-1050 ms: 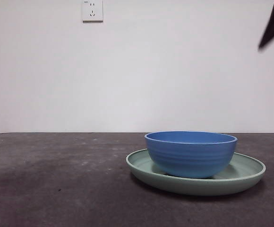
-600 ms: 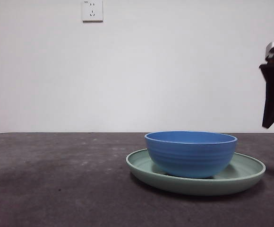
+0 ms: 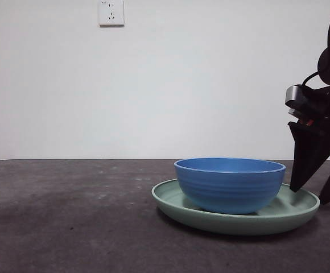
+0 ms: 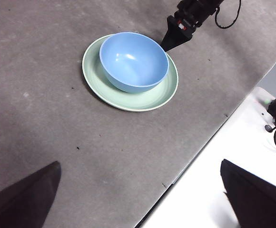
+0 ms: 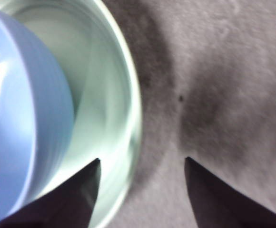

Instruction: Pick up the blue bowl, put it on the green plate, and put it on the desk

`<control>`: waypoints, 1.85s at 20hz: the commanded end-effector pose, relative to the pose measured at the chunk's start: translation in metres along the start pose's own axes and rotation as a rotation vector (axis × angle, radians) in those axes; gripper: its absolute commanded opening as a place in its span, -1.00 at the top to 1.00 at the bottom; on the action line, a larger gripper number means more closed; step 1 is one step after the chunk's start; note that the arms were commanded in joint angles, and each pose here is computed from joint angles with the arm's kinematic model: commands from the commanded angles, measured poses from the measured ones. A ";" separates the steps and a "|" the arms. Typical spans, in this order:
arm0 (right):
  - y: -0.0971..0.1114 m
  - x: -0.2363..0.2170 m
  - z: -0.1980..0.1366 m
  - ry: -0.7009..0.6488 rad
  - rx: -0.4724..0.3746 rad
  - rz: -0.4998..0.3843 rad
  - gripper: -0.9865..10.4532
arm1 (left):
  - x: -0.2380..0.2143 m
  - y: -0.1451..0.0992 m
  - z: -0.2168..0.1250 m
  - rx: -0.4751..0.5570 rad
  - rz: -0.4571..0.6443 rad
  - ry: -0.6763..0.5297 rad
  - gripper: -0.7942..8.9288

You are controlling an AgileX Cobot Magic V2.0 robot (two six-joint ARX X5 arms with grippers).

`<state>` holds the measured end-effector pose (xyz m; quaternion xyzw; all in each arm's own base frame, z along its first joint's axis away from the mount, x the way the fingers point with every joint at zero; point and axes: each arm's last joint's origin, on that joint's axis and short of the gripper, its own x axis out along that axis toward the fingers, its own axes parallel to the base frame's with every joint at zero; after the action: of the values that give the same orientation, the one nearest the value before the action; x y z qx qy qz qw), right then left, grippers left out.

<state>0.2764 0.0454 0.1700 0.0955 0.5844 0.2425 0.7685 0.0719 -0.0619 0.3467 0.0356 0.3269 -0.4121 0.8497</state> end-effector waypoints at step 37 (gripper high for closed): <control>0.081 0.049 0.058 -0.021 0.022 0.208 0.81 | -0.002 -0.001 0.003 0.007 -0.010 -0.021 -0.32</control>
<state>0.3155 0.1428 0.1809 0.1561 0.5650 0.3121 0.7477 0.0719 -0.0619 0.3467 0.0353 0.3266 -0.4123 0.8498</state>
